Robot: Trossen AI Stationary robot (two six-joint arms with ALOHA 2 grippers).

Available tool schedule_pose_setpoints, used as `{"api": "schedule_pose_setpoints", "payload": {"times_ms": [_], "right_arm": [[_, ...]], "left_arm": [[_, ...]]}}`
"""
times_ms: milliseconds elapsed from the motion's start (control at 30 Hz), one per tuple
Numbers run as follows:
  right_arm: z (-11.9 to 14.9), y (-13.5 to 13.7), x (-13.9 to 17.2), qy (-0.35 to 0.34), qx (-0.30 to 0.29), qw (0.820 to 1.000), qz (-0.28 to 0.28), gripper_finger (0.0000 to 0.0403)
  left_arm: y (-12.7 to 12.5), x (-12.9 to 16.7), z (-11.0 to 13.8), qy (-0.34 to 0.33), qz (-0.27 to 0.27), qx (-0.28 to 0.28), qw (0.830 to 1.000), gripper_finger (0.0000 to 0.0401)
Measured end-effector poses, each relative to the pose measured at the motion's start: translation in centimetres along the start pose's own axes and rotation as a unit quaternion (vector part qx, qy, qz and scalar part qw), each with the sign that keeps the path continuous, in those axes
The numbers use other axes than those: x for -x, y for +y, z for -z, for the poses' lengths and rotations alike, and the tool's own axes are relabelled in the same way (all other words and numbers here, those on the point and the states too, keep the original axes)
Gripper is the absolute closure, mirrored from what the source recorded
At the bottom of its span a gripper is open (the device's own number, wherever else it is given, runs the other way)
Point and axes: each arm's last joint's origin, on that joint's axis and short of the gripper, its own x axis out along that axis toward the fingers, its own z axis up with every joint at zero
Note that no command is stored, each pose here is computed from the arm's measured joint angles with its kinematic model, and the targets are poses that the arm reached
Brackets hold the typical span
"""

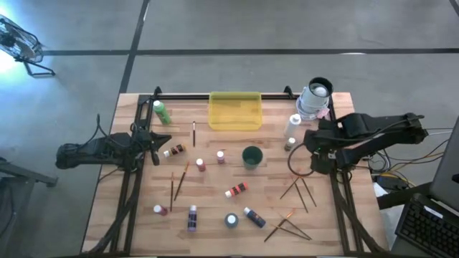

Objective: Pick & Place Paint Supplies
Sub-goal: Put the gold paint brush into the green cup

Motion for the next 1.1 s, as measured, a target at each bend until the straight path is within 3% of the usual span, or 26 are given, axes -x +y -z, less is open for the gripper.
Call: {"api": "schedule_pose_setpoints", "payload": {"times_ms": [167,267,500,900,1100], "right_arm": [[0.4,0.3,-2.0,0.019,0.123,0.992,0.006,0.0156],[0.4,0.5,-3.3,0.026,0.161,0.987,0.006,0.0166],[0.0,1.4,-6.3,0.006,0.15,0.988,-0.044,0.0193],[1.9,1.3,-11.4,0.068,0.138,0.987,-0.049,0.0222],[2.1,1.4,-12.4,0.06,0.135,0.988,-0.052,0.0231]], "left_arm": [[0.0,0.0,0.0,0.0,0.0,0.0,1.0,0.0378],[0.0,0.0,0.0,0.0,0.0,0.0,1.0,0.0378],[0.0,0.0,0.0,0.0,0.0,0.0,1.0,0.0378],[0.0,0.0,0.0,0.0,0.0,0.0,1.0,0.0378],[0.0,0.0,0.0,0.0,0.0,0.0,1.0,0.0378]]}}
